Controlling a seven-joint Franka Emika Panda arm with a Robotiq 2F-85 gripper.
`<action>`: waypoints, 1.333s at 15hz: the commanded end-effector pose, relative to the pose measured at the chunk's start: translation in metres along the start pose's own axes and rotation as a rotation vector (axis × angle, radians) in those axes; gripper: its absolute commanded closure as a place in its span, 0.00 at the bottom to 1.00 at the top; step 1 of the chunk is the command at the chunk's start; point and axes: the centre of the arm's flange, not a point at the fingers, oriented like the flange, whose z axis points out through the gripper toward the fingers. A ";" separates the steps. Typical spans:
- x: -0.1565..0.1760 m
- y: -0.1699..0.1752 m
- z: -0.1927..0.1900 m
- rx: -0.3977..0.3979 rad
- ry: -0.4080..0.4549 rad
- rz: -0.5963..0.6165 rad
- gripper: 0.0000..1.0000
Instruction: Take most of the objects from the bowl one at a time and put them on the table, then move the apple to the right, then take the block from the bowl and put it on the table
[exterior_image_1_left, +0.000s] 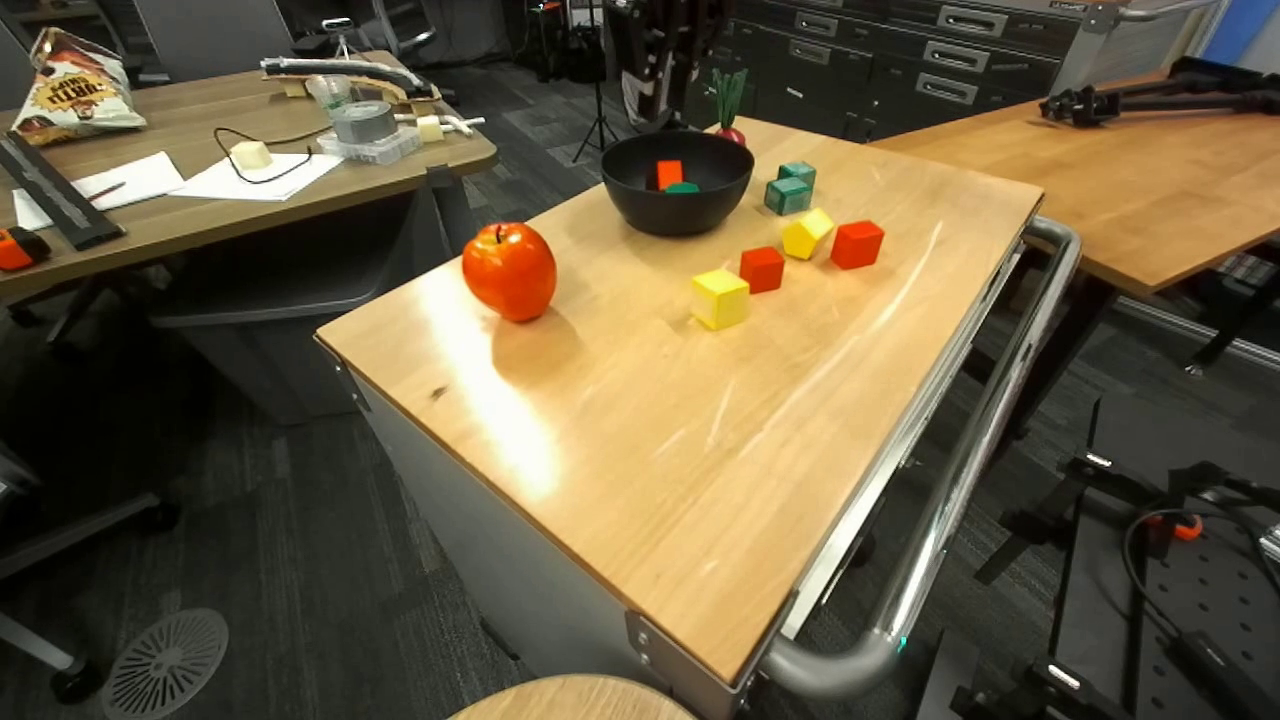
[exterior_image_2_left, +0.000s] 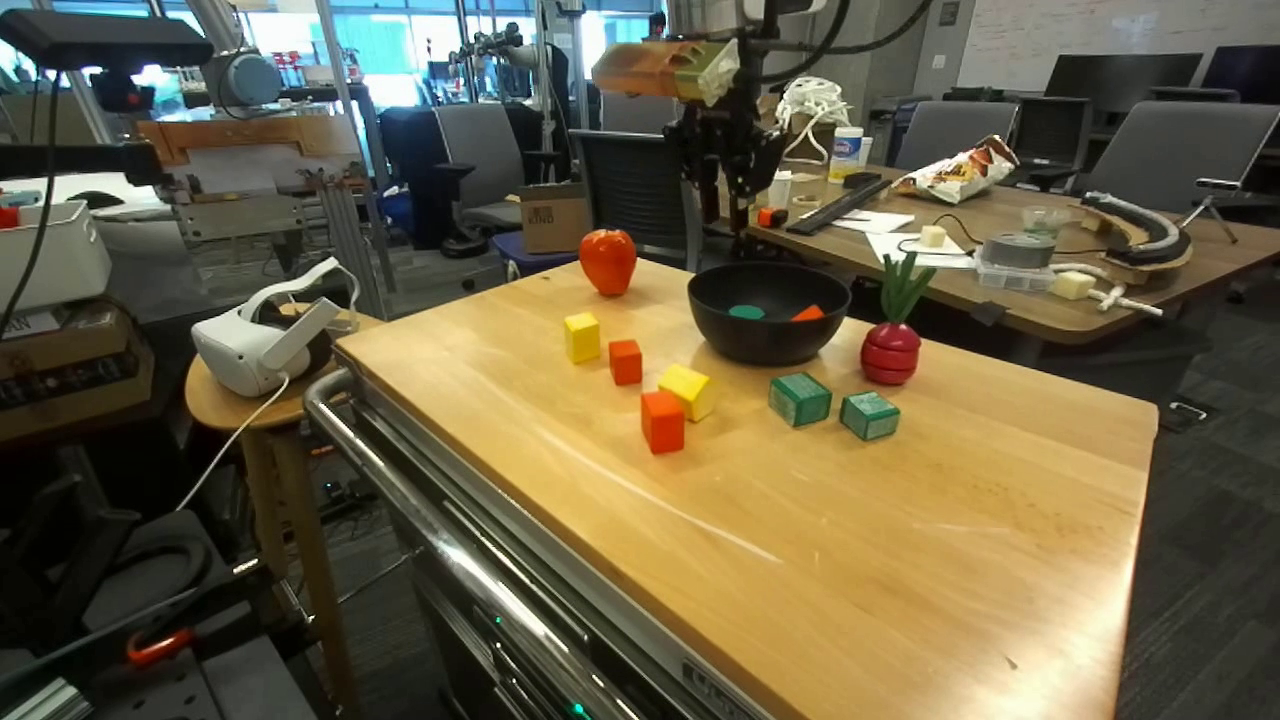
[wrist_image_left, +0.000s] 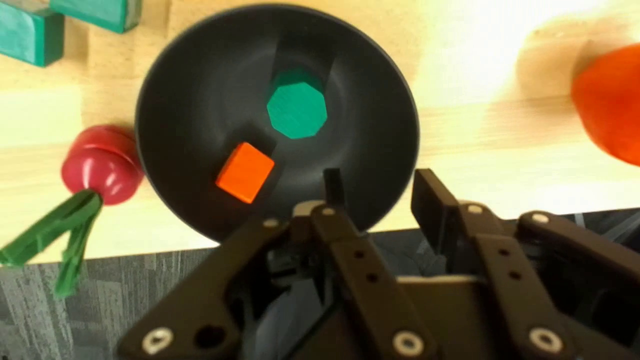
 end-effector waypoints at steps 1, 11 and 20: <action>-0.005 0.019 0.027 -0.008 -0.059 0.046 0.28; 0.006 0.031 0.088 0.012 -0.092 0.134 0.00; 0.014 0.036 0.115 -0.008 -0.109 0.192 0.31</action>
